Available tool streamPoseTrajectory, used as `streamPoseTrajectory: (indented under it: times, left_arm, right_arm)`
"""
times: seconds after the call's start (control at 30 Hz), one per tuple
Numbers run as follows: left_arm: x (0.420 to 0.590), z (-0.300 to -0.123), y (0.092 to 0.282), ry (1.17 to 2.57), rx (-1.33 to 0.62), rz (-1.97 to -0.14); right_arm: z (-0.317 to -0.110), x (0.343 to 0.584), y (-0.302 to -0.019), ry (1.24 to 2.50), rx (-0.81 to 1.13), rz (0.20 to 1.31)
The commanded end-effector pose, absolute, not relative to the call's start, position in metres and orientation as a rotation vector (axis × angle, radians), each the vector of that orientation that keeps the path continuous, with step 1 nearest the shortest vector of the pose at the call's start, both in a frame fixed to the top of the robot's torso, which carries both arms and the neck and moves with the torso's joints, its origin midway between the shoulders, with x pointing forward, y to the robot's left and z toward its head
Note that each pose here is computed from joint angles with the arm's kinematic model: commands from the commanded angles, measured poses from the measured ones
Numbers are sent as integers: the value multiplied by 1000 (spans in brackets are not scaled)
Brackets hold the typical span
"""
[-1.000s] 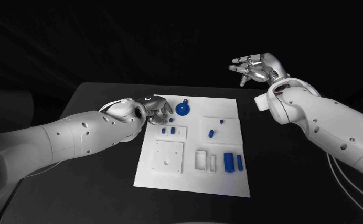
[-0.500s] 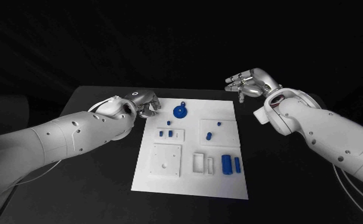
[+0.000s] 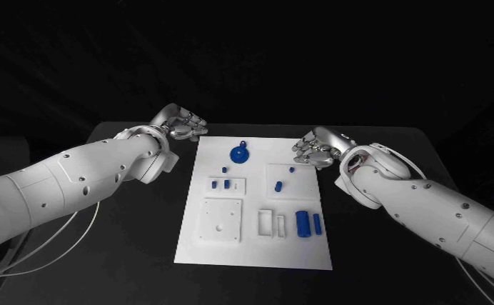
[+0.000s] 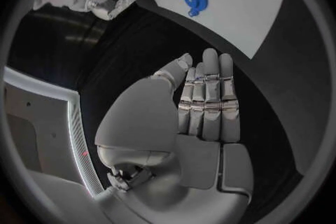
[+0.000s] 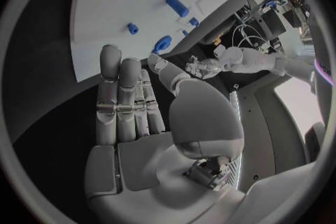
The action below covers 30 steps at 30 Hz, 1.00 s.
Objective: Assemble the parts on the task board
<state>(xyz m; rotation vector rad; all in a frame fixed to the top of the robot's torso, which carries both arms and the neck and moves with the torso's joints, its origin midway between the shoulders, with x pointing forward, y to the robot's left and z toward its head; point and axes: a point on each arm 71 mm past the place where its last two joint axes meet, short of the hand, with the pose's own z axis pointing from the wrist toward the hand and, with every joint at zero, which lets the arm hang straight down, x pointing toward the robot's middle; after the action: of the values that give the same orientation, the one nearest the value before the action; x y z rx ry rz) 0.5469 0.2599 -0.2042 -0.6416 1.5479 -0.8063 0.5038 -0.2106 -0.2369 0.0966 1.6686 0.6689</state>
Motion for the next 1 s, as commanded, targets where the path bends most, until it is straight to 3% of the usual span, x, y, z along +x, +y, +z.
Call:
streamPoseTrajectory:
  times: [0.03,0.5,1.0]
  left_arm:
    - [544,-201,255,1513,-829,-1006]
    - [534,-196,249,1509,-875,-1158]
    - [530,-194,245,1511,-883,-1186]
  right_arm:
    - [-248,499,-205,1707,-33,526]
    - [-278,489,-184,1681,-112,412]
    - [-292,487,-179,1678,-133,346]
